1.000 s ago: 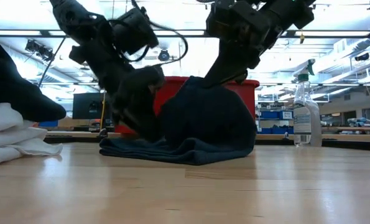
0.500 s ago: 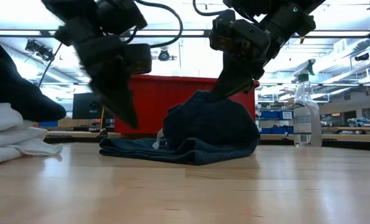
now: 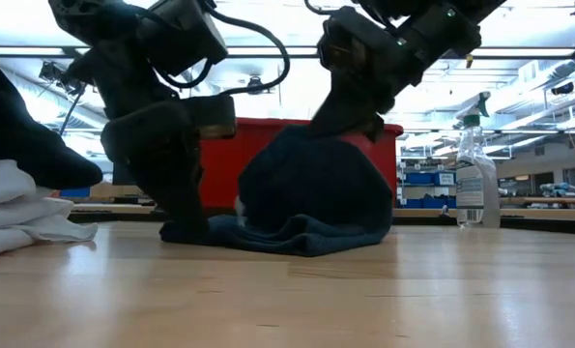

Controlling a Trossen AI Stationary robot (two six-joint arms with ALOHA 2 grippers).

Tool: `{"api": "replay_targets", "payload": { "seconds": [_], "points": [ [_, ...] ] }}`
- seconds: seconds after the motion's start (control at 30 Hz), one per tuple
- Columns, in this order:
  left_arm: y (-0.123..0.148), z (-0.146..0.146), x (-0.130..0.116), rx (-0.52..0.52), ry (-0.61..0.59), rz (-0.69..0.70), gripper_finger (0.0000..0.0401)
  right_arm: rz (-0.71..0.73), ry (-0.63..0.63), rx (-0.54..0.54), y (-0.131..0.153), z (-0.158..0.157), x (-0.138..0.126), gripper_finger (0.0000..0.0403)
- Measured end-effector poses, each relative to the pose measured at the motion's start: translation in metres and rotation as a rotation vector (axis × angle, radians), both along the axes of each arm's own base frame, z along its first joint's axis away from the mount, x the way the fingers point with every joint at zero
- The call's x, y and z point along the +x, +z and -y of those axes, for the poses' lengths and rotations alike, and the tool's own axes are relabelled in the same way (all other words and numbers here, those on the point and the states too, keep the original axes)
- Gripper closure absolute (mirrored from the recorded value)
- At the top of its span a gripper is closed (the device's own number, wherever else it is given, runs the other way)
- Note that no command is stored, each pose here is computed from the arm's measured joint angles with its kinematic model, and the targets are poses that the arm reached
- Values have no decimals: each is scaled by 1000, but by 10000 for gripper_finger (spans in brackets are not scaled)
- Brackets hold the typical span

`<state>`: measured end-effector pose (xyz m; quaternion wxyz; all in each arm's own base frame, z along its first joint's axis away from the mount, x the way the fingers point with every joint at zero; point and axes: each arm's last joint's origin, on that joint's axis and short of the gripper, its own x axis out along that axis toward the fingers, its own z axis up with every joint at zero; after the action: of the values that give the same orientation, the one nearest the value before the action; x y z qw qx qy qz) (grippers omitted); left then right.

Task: Fold Laundry from Bin
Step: Fold the dark blue shorts

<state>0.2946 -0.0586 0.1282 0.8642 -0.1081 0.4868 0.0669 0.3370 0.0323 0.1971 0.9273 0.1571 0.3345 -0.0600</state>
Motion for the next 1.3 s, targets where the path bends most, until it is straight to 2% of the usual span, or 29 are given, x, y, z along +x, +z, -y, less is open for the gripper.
{"api": "replay_targets", "payload": {
  "seconds": [0.23,0.4,0.5,0.6,0.83,1.0,1.17,1.3],
  "points": [
    [0,-1,2,-5,7,18,229,68,-17,4,5,-6,3,377],
    [0,-2,-7,7,-8,-67,229,77,-39,10,6,-9,3,377],
    [0,-2,-8,8,-8,-70,229,117,-35,0,6,-11,7,377],
    [0,-2,-7,3,-6,-58,229,83,-32,-18,-6,-12,11,377],
    [1,-1,-5,-9,3,-42,229,91,31,28,-35,-20,25,377],
    [1,-1,-5,-14,11,-44,229,95,69,25,-35,-25,25,376],
    [1,-3,-5,-15,14,-42,229,53,99,-47,-47,-31,26,360],
    [0,-5,-4,-19,18,-42,229,-12,98,-17,-75,-33,29,338]
  ]
}}
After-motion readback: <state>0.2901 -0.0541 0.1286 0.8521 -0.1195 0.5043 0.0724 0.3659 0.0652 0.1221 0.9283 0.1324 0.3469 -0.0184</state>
